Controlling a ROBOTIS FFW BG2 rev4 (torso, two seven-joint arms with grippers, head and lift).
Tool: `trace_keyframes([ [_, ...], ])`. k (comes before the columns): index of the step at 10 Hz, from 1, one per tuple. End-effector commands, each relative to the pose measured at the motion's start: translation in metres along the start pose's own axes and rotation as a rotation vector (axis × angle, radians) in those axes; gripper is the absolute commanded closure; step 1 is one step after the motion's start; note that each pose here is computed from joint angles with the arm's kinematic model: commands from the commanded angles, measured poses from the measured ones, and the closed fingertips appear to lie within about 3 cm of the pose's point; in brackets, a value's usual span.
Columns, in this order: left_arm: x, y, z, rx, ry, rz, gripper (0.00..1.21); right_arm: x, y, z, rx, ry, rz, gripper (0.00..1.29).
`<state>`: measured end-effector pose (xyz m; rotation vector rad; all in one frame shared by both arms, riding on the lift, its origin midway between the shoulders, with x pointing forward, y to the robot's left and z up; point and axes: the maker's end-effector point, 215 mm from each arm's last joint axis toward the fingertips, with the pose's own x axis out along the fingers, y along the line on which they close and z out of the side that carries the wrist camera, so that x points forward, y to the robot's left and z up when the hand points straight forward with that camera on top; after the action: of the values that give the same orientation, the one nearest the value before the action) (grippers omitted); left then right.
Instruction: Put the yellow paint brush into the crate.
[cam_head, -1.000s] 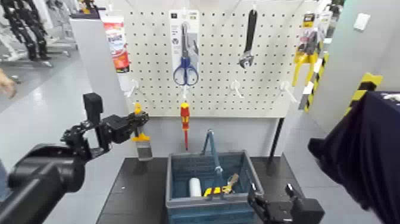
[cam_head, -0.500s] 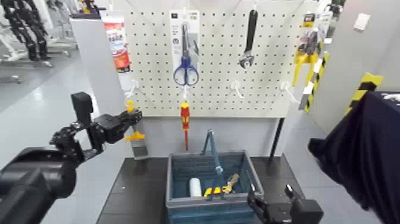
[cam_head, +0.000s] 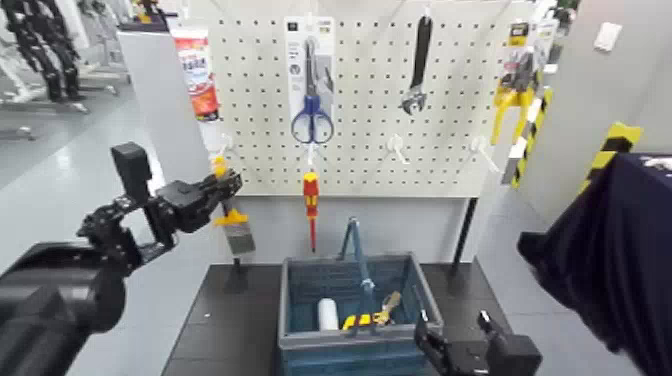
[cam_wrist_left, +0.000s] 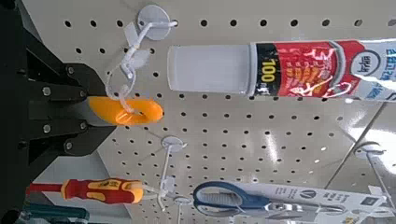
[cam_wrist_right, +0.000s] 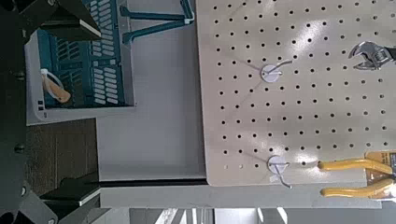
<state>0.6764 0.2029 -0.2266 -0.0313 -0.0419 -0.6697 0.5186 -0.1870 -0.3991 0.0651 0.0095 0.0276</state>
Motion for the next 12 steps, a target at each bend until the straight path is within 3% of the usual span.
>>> trace_keyframes([
  [1, 0.0, -0.013, 0.01, -0.015, -0.006, -0.017, 1.2, 0.0, -0.001, 0.0, -0.001, 0.0, -0.001, 0.14],
  [7, 0.001, -0.064, 0.039, -0.13, -0.062, -0.057, 1.2, -0.001, 0.0, -0.002, 0.002, 0.003, -0.002, 0.14],
  [12, 0.01, -0.079, -0.004, -0.343, -0.114, -0.052, 1.2, -0.001, 0.0, -0.002, 0.007, 0.002, -0.002, 0.14],
])
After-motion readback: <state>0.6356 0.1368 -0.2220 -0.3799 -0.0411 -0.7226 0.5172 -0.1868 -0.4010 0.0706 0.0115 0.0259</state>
